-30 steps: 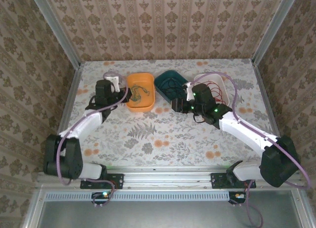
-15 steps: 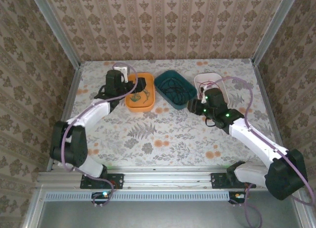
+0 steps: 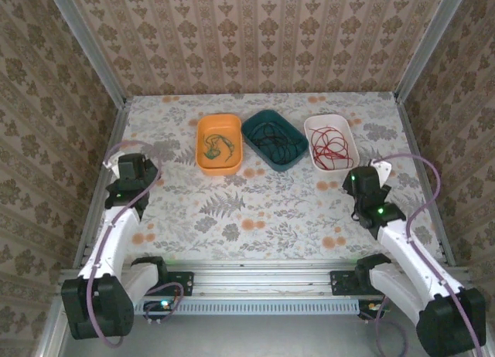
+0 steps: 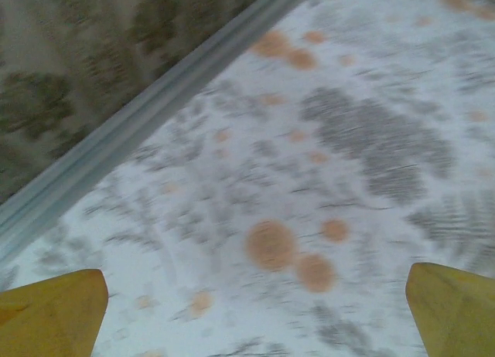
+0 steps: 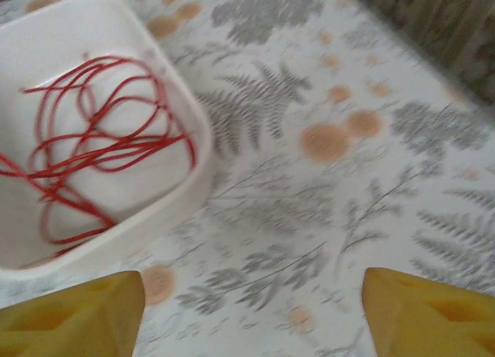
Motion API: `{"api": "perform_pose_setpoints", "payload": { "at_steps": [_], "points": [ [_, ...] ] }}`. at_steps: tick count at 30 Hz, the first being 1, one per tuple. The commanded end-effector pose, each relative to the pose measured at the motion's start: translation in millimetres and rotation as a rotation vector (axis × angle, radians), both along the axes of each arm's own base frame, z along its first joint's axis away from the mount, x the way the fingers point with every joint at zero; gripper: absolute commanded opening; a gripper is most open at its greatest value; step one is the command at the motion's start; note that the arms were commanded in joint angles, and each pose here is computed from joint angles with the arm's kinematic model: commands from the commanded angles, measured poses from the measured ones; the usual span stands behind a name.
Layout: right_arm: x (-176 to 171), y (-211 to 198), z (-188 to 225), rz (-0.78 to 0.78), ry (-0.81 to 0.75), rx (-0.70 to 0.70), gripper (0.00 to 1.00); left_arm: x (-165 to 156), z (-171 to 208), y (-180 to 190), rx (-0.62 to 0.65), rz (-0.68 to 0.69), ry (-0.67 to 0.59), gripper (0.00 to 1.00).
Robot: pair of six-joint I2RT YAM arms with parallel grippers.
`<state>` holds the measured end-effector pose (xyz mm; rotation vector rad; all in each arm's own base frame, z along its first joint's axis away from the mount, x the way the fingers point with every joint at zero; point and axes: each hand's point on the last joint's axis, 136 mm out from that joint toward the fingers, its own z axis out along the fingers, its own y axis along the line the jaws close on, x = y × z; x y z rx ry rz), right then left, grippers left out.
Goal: Untangle the cables
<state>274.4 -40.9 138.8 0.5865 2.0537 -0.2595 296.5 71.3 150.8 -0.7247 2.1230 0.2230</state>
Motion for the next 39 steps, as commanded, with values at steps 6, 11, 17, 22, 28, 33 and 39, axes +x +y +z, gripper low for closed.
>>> {"api": "perform_pose_setpoints", "payload": {
  "at_steps": [6,11,17,22,28,33,39],
  "points": [
    [43.1,-19.5,2.7,-0.033,-0.084,-0.355,1.00,10.4,-25.1,36.1,0.169,0.126,0.035,1.00],
    [78.3,3.1,4.9,0.086,-0.223,-0.363,1.00,45.0,-52.2,30.2,0.260,0.038,0.051,1.00],
    [109.4,39.8,-18.2,0.359,-0.283,-0.275,1.00,74.0,-27.0,-2.0,0.412,-0.115,-0.141,1.00],
    [120.7,18.3,-40.4,0.361,-0.181,-0.096,1.00,74.6,-29.8,-19.6,0.440,-0.198,-0.237,1.00],
    [122.9,24.1,-40.1,0.391,-0.188,-0.107,1.00,96.9,-36.4,-61.0,0.455,-0.449,-0.242,1.00],
    [123.6,26.0,-39.8,0.396,-0.185,-0.117,1.00,94.1,-52.8,-59.9,0.357,-0.498,-0.267,1.00],
    [124.5,26.6,-40.1,0.398,-0.182,-0.116,1.00,98.5,-50.9,-58.8,0.392,-0.485,-0.259,1.00]
  ]
}}
